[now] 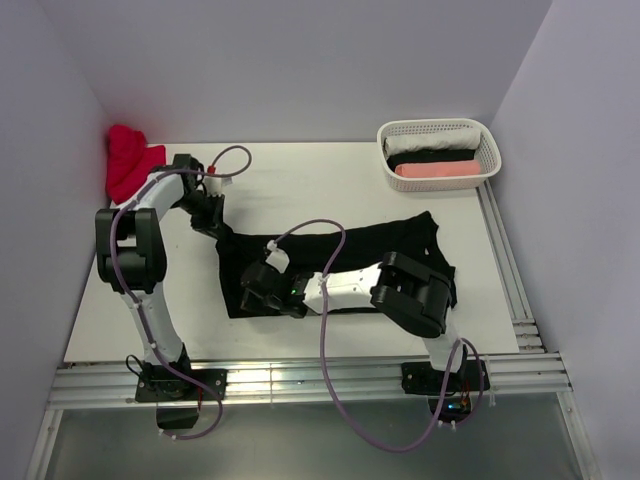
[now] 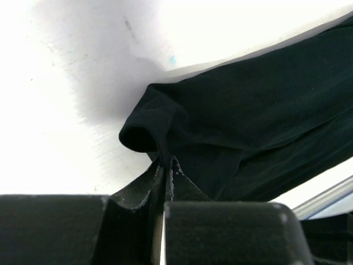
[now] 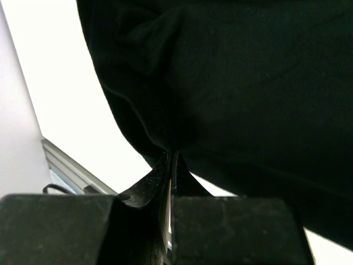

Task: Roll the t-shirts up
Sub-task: Roll the tshirt

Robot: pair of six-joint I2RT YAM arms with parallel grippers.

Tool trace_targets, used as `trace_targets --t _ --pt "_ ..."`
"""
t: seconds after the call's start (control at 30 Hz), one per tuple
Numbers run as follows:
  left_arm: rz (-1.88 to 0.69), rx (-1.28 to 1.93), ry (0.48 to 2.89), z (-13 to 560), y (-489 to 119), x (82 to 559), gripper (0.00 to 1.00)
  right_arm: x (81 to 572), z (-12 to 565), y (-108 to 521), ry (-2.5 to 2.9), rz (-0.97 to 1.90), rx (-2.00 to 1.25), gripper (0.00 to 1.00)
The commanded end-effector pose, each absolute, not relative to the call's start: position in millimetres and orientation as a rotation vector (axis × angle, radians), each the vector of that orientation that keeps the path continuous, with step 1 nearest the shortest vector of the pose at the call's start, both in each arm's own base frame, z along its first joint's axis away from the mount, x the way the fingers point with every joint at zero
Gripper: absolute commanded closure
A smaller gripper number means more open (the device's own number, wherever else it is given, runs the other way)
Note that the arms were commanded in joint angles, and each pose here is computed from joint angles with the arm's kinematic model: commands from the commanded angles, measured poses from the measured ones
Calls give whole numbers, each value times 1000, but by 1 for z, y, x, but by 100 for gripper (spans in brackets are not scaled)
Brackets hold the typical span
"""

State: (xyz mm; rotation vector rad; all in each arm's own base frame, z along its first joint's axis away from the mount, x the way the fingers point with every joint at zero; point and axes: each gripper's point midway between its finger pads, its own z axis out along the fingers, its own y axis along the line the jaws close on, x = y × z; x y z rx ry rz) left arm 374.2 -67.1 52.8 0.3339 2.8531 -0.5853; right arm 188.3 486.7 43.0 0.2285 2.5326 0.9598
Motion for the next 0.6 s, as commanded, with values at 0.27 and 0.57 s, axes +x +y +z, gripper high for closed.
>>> trace_targets --t 0.27,0.57 --pt "-354 445 2784 88 -87 388 96 188 80 482 2412 1076 312 100" --pt "-281 539 2778 87 -75 378 100 189 80 502 2418 1092 257 100"
